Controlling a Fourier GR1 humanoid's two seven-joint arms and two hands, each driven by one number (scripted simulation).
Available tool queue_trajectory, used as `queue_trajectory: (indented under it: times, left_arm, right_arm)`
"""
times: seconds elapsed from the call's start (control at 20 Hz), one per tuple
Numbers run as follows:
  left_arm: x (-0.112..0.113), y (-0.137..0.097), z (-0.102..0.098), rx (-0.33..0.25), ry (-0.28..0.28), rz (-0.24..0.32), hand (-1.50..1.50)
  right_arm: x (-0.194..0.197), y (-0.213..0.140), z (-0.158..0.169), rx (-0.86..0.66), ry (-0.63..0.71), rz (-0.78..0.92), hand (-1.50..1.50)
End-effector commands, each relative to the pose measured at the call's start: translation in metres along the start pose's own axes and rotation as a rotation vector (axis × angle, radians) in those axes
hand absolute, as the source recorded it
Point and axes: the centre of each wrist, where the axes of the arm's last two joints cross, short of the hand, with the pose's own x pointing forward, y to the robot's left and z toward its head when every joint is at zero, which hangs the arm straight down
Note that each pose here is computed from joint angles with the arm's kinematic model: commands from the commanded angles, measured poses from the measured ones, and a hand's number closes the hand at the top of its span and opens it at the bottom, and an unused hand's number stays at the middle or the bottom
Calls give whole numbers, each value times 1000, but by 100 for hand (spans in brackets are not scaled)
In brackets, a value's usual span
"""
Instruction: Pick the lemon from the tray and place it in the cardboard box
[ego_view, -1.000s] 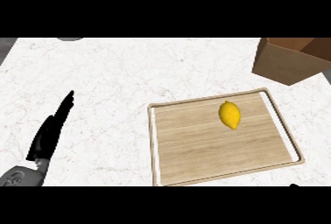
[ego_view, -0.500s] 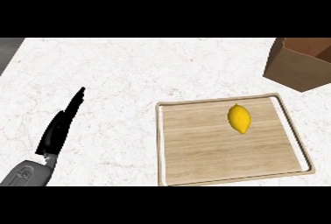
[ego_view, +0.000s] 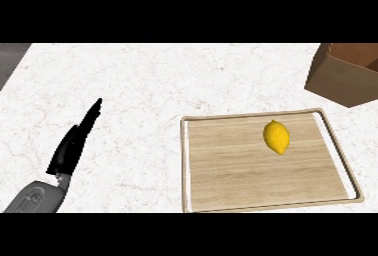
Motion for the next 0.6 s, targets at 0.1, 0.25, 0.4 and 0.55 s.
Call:
queue_trajectory:
  times: [0.1,0.25,0.4,0.55]
  left_arm:
    - [2,9,-5,-10,-3,-5,0]
    - [4,9,-1,-7,3,-5,0]
    - [-3,15,-4,-17,-2,10,0]
    - [-2,7,-5,-4,15,11,0]
  right_arm:
    - [40,14,-27,65,70,51,-150]
    - [55,32,-48,85,86,54,-150]
    - [49,33,-81,133,90,22,-150]
    - [44,65,-55,143,80,34,-150]
